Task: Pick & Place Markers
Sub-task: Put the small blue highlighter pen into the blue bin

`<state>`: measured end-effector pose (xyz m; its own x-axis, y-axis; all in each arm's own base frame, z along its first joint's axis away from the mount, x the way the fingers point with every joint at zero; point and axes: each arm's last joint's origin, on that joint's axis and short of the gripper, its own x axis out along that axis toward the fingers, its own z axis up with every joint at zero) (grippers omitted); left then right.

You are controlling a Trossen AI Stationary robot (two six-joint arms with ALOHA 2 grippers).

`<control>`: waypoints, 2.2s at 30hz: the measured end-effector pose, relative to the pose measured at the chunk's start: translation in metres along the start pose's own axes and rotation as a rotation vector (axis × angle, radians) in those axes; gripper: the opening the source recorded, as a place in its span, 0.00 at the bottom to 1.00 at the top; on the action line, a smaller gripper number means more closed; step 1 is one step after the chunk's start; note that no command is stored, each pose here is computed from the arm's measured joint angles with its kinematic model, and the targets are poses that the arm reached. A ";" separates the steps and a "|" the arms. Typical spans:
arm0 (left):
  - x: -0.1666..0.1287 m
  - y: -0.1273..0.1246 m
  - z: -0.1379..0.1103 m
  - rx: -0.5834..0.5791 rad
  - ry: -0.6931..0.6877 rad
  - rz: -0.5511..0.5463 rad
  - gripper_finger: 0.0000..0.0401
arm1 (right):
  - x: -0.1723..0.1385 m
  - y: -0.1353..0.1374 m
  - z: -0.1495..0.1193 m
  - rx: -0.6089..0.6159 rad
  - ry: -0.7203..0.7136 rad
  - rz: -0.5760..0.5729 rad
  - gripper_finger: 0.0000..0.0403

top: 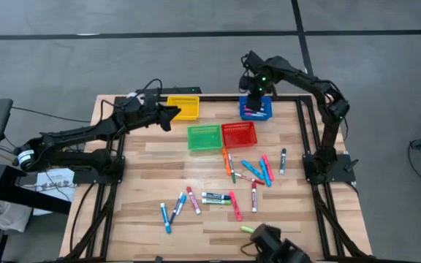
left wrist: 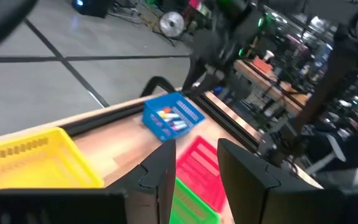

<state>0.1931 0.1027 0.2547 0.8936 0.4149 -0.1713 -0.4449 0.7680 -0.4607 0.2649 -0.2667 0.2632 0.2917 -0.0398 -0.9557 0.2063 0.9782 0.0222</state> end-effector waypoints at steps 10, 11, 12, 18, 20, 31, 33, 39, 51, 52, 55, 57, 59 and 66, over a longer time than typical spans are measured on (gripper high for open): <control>-0.001 -0.028 -0.016 0.025 0.075 -0.114 0.29 | -0.084 0.085 0.001 -0.108 -0.296 0.329 0.25; -0.001 -0.030 -0.018 0.024 0.079 -0.119 0.29 | -0.089 0.095 0.002 -0.127 -0.305 0.339 0.25; -0.001 -0.033 -0.019 0.020 0.081 -0.120 0.29 | -0.095 0.105 0.002 -0.145 -0.317 0.344 0.25; -0.004 -0.049 -0.028 0.018 0.094 -0.143 0.29 | -0.118 0.154 -0.001 -0.265 -0.354 0.389 0.25; -0.006 -0.057 -0.033 0.024 0.092 -0.141 0.29 | -0.121 0.166 -0.003 -0.281 -0.353 0.407 0.25; -0.037 -0.113 -0.072 -0.154 0.215 -0.251 0.29 | -0.070 0.225 -0.044 -0.218 -0.343 0.532 0.25; -0.044 -0.123 -0.083 -0.205 0.246 -0.254 0.29 | -0.058 0.237 -0.054 -0.195 -0.357 0.549 0.25; -0.055 -0.145 -0.122 -0.370 0.403 -0.233 0.29 | -0.035 0.268 -0.079 -0.145 -0.438 0.527 0.25; -0.039 -0.184 -0.155 -0.466 0.563 -0.181 0.29 | -0.034 0.267 -0.117 -0.129 -0.611 0.483 0.25; -0.038 -0.184 -0.156 -0.468 0.583 -0.166 0.28 | -0.035 0.264 -0.121 -0.124 -0.633 0.482 0.25; -0.037 -0.181 -0.164 -0.481 0.668 -0.095 0.25 | -0.039 0.256 -0.134 -0.097 -0.702 0.484 0.25; -0.039 -0.177 -0.168 -0.503 0.737 -0.038 0.22 | -0.042 0.251 -0.141 -0.075 -0.768 0.493 0.25; -0.041 -0.175 -0.173 -0.551 0.807 0.003 0.19 | -0.044 0.247 -0.150 -0.061 -0.820 0.501 0.25; -0.045 -0.173 -0.182 -0.704 0.917 0.103 0.13 | -0.050 0.239 -0.170 -0.020 -0.959 0.502 0.25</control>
<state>0.2407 -0.1383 0.1836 0.6907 -0.2709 -0.6705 -0.6443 0.1907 -0.7406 0.1411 0.0036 0.2659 0.9497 0.2316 -0.2109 -0.1527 0.9301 0.3340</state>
